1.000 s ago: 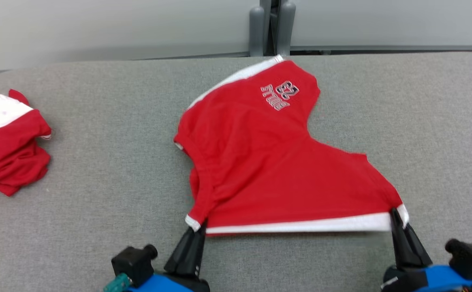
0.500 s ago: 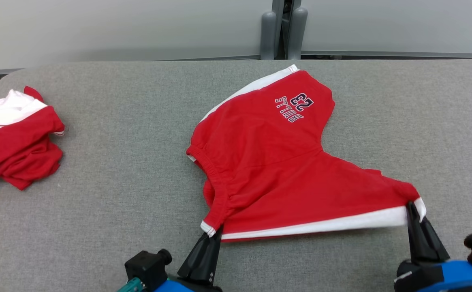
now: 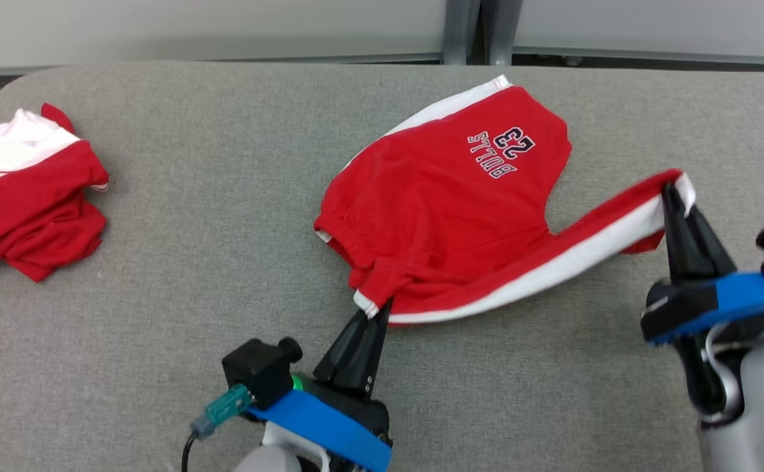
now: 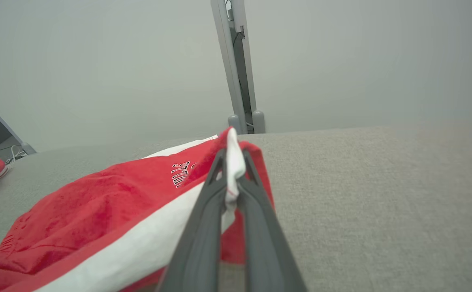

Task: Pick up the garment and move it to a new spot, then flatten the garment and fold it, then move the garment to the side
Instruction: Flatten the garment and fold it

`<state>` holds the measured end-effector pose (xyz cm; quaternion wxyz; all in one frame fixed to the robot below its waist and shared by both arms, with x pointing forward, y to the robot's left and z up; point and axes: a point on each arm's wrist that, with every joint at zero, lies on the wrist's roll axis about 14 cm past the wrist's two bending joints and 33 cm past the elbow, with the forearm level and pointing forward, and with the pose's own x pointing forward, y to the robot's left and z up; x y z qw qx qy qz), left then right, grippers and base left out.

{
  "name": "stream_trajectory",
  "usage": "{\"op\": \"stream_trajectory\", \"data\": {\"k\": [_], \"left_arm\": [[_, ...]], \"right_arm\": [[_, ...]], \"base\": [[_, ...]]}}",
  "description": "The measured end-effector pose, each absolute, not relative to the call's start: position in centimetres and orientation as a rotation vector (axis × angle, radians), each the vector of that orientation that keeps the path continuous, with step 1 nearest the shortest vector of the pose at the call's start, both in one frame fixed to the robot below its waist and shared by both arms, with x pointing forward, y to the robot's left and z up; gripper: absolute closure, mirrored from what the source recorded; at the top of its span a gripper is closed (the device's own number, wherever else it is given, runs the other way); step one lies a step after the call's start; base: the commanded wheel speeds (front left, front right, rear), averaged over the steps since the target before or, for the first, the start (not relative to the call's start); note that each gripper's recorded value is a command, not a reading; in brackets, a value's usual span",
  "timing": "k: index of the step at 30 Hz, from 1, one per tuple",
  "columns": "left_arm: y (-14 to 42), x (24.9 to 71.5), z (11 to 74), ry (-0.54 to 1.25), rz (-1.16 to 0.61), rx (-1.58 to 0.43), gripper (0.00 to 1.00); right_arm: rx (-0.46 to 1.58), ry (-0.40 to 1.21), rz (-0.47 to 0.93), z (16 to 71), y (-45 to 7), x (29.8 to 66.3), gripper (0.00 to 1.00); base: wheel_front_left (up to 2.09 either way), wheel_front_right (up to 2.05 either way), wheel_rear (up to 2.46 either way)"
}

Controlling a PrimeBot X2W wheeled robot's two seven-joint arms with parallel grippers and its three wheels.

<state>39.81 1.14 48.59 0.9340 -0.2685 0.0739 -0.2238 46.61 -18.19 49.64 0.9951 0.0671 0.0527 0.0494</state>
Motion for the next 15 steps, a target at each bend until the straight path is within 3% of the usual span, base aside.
{"op": "stream_trajectory", "data": {"k": [15], "left_arm": [[2.1, 46.9, 49.3, 0.081, -0.449, -0.518, 1.0]], "right_arm": [[0.052, 0.1, 0.173, 50.4, -15.7, 58.5, 1.0]], "base": [[0.0, 0.0, 0.0]]}}
